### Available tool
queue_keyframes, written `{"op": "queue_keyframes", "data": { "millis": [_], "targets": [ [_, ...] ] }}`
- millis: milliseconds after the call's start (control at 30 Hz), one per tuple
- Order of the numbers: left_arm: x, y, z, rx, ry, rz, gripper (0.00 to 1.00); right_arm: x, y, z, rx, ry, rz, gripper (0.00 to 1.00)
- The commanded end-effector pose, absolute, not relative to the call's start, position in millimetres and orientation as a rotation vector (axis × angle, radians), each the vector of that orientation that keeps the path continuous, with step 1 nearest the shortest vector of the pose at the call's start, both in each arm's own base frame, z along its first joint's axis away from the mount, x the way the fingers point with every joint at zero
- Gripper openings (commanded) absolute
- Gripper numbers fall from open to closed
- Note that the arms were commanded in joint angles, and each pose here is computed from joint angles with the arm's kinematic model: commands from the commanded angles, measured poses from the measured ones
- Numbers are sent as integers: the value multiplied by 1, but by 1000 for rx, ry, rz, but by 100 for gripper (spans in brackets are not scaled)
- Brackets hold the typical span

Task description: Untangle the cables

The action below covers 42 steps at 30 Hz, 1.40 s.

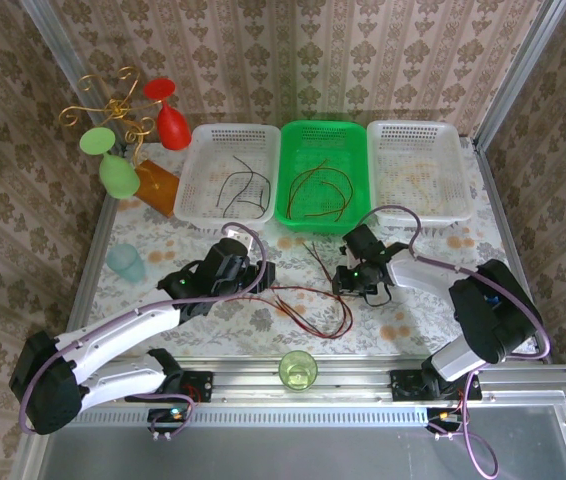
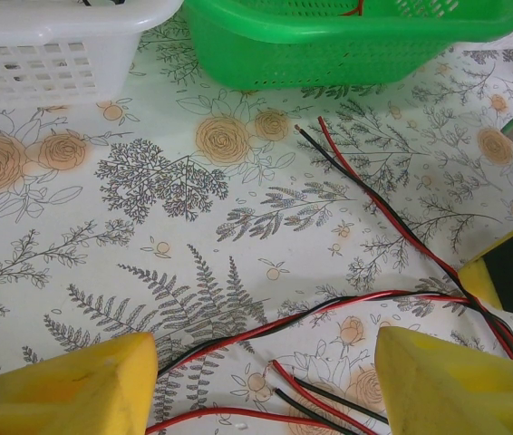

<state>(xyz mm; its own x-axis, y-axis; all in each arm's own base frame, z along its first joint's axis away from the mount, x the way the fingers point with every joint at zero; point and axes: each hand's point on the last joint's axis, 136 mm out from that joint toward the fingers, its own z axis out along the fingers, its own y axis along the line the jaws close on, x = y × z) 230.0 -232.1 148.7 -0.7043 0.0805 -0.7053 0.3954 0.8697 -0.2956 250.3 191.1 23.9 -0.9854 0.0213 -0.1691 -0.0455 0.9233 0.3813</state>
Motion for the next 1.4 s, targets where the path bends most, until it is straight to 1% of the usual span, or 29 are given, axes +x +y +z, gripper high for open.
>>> {"op": "queue_keyframes", "data": {
  "millis": [0, 100, 200, 300, 333, 533, 867, 1100, 1200, 1367],
  "targets": [
    [230, -231, 152, 327, 2313, -576, 65, 251, 199, 24, -61, 2930, 607, 21],
    [229, -230, 152, 328, 2315, -575, 65, 250, 200, 24, -64, 2936, 606, 18],
    [230, -230, 152, 328, 2317, -574, 65, 250, 200, 24, -72, 2937, 605, 10],
    [231, -231, 153, 327, 2315, -577, 65, 250, 200, 28, -82, 2923, 608, 1],
    [230, -231, 153, 329, 2317, -578, 65, 250, 201, 31, -86, 2912, 615, 0],
    [234, -233, 167, 313, 2297, -612, 66, 250, 202, 54, -123, 2818, 664, 0],
    [254, -237, 202, 246, 2235, -752, 65, 250, 208, 120, -298, 2489, 778, 0],
    [258, -275, 231, 350, 2172, -937, 65, 259, 210, 166, -346, 2246, 808, 0],
    [258, -292, 243, 384, 2142, -1033, 64, 265, 213, 195, -332, 2113, 852, 0],
    [259, -306, 256, 411, 2108, -1092, 64, 274, 216, 235, -288, 1936, 911, 0]
  ]
}}
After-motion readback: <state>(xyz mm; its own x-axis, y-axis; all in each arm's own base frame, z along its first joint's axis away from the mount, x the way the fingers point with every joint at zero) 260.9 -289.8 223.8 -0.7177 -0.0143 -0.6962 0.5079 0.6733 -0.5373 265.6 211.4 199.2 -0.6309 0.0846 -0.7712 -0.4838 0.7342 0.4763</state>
